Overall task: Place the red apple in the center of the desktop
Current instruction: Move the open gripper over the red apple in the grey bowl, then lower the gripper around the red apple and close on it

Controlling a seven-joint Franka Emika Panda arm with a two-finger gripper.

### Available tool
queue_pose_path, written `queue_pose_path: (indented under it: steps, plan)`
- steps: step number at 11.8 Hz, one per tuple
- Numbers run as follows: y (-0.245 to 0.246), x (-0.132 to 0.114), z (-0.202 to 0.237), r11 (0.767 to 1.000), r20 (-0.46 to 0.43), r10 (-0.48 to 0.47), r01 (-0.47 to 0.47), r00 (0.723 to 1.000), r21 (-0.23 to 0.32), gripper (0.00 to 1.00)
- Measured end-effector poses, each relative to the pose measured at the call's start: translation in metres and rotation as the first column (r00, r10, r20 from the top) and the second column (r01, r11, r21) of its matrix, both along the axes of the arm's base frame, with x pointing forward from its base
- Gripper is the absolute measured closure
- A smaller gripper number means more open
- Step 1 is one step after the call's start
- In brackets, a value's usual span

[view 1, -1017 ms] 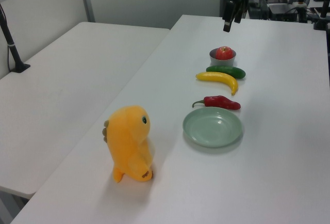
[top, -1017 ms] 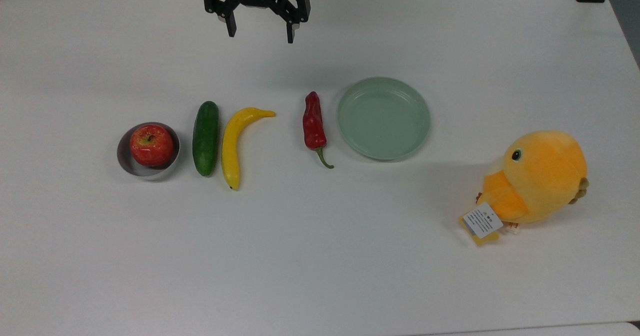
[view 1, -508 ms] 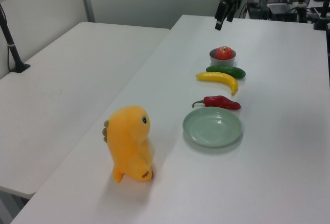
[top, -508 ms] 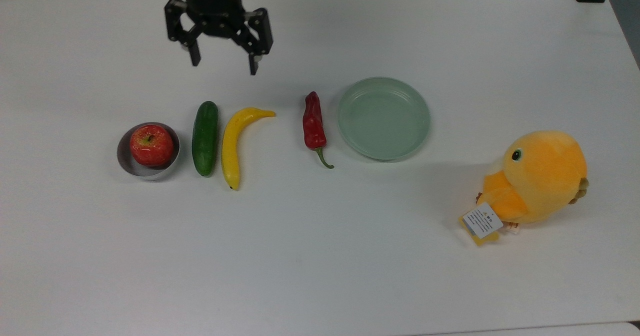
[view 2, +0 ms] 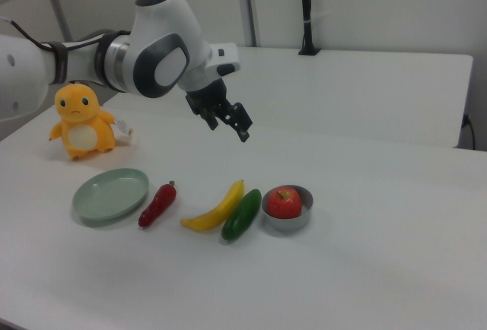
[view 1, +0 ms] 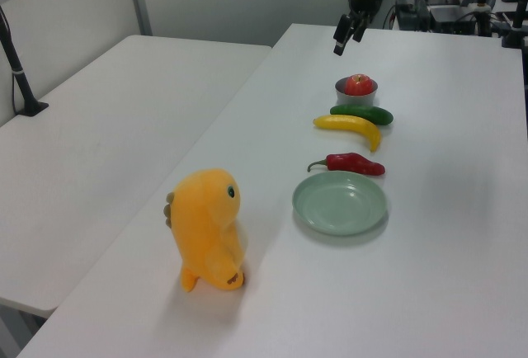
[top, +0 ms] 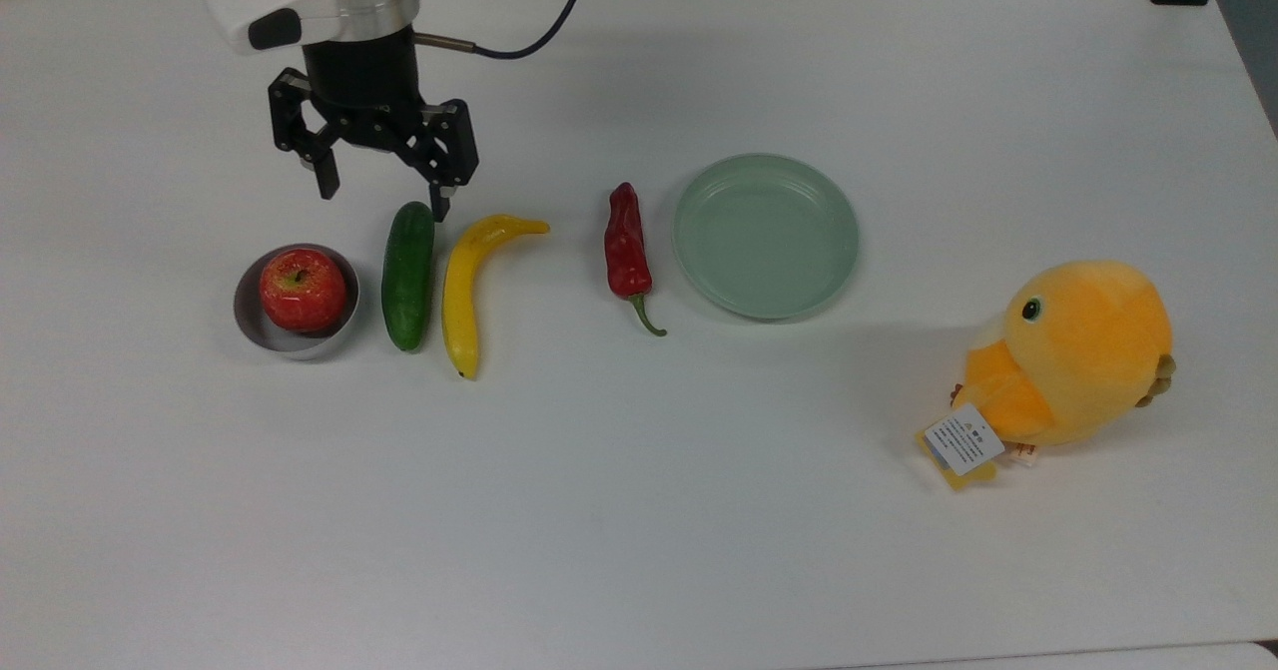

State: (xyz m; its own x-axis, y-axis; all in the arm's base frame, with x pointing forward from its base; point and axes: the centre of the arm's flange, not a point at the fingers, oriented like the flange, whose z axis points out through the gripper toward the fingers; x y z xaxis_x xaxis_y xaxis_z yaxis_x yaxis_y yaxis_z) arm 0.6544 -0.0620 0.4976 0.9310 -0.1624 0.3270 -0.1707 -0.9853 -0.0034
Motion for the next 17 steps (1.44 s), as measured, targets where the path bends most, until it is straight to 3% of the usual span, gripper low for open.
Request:
queue_pose_path:
  steps: [4, 10, 14, 17]
  plan:
    - [-0.039, -0.001, -0.013, 0.999, -0.025, -0.004, 0.004, 1.000, -0.034, 0.00]
    - [-0.090, 0.000, -0.068, 0.997, -0.120, -0.034, 0.025, 0.992, -0.076, 0.00]
    - [-0.100, 0.002, -0.101, 0.996, -0.167, -0.027, 0.012, 0.986, -0.092, 0.00]
    - [-0.101, 0.008, -0.114, 0.995, -0.142, -0.023, 0.008, 0.990, -0.103, 0.00]
